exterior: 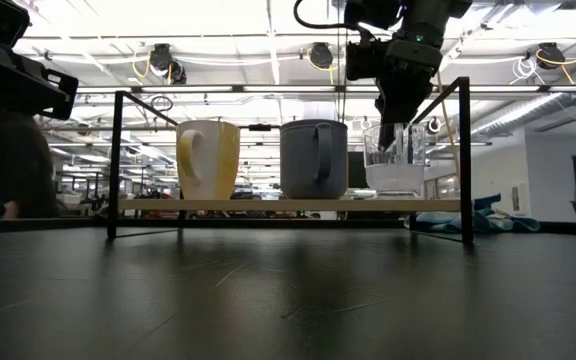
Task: Stack small to large cups/mugs on shelf
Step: Return to Home Position
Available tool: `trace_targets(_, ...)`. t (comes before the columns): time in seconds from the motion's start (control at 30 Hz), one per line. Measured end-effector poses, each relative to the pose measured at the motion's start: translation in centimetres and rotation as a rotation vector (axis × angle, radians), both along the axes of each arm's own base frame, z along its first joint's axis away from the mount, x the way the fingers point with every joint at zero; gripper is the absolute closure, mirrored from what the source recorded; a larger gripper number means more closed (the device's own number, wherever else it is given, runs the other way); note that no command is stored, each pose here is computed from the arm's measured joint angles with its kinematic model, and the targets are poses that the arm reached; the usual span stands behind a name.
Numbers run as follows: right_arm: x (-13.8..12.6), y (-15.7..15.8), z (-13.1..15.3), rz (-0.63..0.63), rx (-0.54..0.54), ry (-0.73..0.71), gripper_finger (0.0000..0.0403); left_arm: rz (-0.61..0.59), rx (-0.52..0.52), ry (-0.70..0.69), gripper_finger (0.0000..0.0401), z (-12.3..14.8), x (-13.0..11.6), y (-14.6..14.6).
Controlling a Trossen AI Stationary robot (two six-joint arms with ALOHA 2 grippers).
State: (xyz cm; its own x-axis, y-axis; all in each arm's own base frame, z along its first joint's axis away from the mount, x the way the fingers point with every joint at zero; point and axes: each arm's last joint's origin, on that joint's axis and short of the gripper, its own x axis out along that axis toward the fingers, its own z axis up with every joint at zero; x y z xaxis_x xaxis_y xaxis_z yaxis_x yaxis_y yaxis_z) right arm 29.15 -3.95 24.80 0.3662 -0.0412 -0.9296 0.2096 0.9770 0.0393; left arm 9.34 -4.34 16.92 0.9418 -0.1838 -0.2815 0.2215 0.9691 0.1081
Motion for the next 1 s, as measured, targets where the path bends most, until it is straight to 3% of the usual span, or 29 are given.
trace_targets(0.57,0.0,0.0,0.2,-0.007,0.001,-0.014,0.0241,0.000,0.000,0.000,0.0391,0.0,0.0,0.0)
trace_targets(1.0,-2.4,0.8,4.6,-0.013,-0.010,-0.210,0.0241,0.000,0.000,-0.001,0.0391,0.0,0.0,0.0)
